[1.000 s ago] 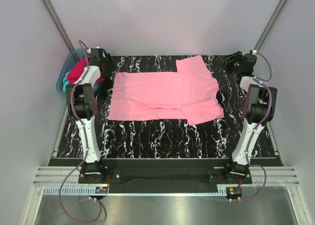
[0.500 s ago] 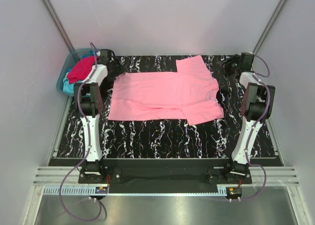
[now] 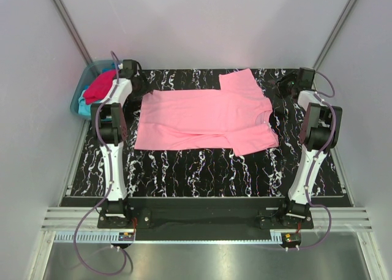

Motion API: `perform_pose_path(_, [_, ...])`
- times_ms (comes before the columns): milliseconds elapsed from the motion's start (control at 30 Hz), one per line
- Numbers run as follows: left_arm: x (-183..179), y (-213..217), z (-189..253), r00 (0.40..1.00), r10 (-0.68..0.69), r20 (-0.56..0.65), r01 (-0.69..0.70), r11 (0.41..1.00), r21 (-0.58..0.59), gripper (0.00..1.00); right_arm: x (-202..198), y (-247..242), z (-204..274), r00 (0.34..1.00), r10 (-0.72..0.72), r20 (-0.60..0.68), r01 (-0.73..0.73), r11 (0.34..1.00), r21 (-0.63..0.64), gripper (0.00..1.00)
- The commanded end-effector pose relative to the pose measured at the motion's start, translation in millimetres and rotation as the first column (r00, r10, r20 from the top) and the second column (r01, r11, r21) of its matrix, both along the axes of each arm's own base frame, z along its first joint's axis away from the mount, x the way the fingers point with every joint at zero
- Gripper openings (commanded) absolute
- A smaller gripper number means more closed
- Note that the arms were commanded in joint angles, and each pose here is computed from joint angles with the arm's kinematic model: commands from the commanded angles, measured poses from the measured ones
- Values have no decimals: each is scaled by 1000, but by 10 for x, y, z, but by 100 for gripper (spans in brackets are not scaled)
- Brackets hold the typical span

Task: Fold and stack the t-shirts
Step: Fold the tshirt

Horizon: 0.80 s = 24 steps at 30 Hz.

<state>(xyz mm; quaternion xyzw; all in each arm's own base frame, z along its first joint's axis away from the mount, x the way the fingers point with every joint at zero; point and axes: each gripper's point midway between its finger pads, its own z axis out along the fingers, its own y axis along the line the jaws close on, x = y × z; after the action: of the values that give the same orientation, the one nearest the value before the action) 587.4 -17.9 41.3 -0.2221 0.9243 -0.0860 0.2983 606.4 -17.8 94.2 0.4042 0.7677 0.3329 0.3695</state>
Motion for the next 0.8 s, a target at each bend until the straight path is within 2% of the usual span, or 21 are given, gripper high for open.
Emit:
perform_pose_path(0, [68, 115, 18, 1000, 10, 6, -10, 1000, 25, 71, 14, -5, 254, 998, -6, 60, 8, 999, -37, 56])
perform_pose_path(600, [36, -11, -119, 998, -43, -39, 41, 997, -71, 72, -107, 60, 579, 983, 4, 186, -10, 1000, 29, 56])
perform_pose_path(667, [102, 7, 5, 999, -37, 14, 38, 997, -61, 72, -102, 67, 589, 981, 12, 196, -17, 1000, 26, 56])
perform_pose_path(767, [105, 60, -6, 999, -31, 22, 32, 998, -55, 72, -91, 58, 599, 980, 11, 199, -17, 1000, 26, 56])
